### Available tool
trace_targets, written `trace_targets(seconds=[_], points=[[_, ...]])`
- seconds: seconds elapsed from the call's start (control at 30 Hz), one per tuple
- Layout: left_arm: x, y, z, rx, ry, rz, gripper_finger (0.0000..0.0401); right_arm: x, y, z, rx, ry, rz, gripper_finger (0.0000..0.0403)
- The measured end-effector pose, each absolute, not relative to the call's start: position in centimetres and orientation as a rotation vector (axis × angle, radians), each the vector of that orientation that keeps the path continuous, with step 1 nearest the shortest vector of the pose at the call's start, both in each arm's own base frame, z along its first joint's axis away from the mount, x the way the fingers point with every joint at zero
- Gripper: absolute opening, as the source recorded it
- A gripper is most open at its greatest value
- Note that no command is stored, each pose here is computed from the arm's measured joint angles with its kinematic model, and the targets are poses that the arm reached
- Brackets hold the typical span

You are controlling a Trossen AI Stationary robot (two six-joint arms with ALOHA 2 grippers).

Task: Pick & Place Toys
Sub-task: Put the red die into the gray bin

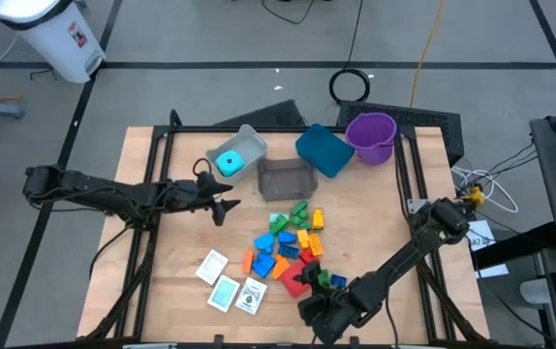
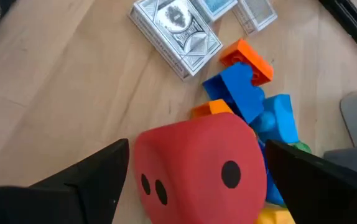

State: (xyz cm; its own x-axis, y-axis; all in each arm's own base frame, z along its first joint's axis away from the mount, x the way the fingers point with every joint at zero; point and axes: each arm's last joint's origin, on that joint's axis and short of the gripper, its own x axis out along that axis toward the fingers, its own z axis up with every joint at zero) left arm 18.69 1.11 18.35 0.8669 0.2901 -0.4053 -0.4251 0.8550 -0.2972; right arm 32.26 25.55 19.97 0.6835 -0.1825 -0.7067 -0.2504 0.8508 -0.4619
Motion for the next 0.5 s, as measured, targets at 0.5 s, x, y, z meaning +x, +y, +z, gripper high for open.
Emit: trace_targets(seconds=[0.5], points=[[18.6,1.1,18.6,-0.441,0.337,0.376,0.0296,32.1,23.1,16.1,-0.681,0.928,-0.003,0.0255]])
